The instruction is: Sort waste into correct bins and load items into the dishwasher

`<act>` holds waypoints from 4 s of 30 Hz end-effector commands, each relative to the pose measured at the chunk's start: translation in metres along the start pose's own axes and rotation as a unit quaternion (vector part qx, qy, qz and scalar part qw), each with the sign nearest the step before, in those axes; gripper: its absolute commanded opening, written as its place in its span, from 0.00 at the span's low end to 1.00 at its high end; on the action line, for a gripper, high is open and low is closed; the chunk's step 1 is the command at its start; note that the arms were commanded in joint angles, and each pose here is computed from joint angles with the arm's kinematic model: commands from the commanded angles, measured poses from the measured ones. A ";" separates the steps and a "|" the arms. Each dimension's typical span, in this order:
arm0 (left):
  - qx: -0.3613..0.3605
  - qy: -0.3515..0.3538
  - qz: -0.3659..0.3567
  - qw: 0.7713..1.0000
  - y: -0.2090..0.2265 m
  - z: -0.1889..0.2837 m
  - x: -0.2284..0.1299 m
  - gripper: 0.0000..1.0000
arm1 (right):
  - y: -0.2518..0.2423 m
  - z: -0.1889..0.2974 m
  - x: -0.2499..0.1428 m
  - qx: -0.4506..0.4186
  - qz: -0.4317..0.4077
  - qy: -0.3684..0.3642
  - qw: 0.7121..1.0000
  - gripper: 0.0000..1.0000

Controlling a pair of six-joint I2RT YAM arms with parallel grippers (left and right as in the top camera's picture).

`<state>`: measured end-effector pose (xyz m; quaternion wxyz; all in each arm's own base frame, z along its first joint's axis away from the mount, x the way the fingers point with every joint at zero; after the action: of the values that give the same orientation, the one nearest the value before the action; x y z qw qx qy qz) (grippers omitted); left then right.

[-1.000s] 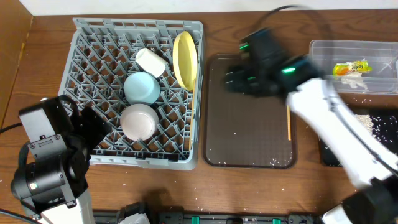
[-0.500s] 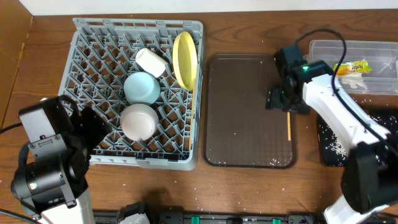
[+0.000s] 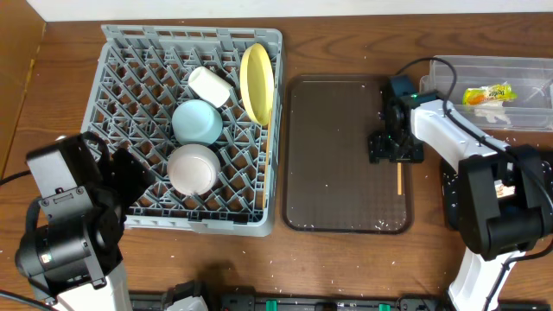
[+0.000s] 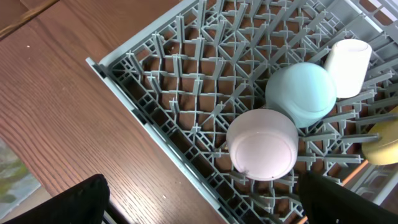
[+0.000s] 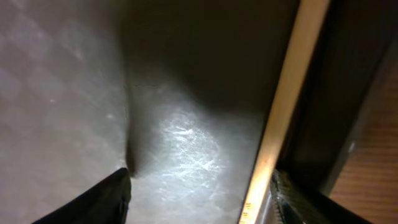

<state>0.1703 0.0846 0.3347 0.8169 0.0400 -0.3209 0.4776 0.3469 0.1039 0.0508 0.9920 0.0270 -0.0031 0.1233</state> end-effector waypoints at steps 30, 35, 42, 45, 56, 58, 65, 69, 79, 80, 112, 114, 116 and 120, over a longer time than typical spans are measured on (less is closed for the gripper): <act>0.004 -0.007 0.009 1.000 0.001 0.002 0.003 0.98 | 0.192 0.123 0.041 0.361 0.021 -0.129 0.923 0.01; 0.004 -0.007 0.009 1.000 0.001 0.002 0.003 0.98 | 0.250 0.109 0.026 0.346 0.019 -0.122 0.930 0.01; 0.004 -0.007 0.009 1.000 0.001 0.002 0.003 0.98 | 0.278 0.101 0.011 0.311 -0.007 -0.127 0.942 0.01; 0.003 -0.007 0.009 1.000 0.001 0.002 0.003 0.98 | 0.282 0.099 0.009 0.294 -0.010 -0.138 0.946 0.02; 0.004 -0.007 0.009 1.000 0.001 0.002 0.003 0.98 | 0.285 0.098 0.007 0.281 0.004 -0.150 0.948 0.31; 0.003 -0.007 0.009 1.000 0.001 0.002 0.003 0.98 | 0.284 0.097 0.006 0.279 0.006 -0.148 0.949 0.30; 0.004 -0.007 0.009 1.000 0.001 0.002 0.003 0.98 | 0.272 0.113 0.008 0.263 0.035 -0.175 0.948 0.11; 0.003 -0.007 0.009 1.000 0.001 0.002 0.003 0.98 | 0.234 0.153 0.008 0.225 0.037 -0.224 0.948 0.19; 0.003 -0.007 0.009 1.000 0.001 0.002 0.003 0.98 | 0.102 0.247 -0.062 0.024 -0.017 -0.303 0.953 0.43; 0.004 -0.007 0.009 1.000 0.001 0.002 0.003 0.98 | 0.095 0.250 -0.070 0.009 -0.020 -0.302 0.953 0.44; 0.004 -0.007 0.009 1.000 0.001 0.002 0.003 0.98 | 0.062 0.155 -0.160 -0.082 -0.013 -0.277 0.957 0.99; 0.003 -0.007 0.009 1.000 0.001 0.002 0.003 0.98 | 0.062 0.151 -0.164 -0.082 -0.009 -0.262 0.961 0.99; 0.004 -0.007 0.009 1.000 0.001 0.002 0.003 0.98 | 0.063 0.146 -0.164 -0.081 -0.007 -0.258 0.963 0.99; 0.003 -0.007 0.009 1.000 0.001 0.002 0.003 0.98 | 0.065 0.136 -0.158 -0.072 0.014 -0.281 0.957 0.99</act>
<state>0.1703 0.0846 0.3349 0.8168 0.0400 -0.3211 0.4776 0.1775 0.1197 0.1986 0.9547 -0.0095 -0.2822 0.0937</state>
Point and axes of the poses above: each gripper's point midway between its finger pads, its own z axis back along the fingers, its own y axis along the line the jaws close on, x = y × z, the point moved 5 cm from there along z, back along the fingers, and after that the axes turned 14 degrees about z, right-handed, at the moved point
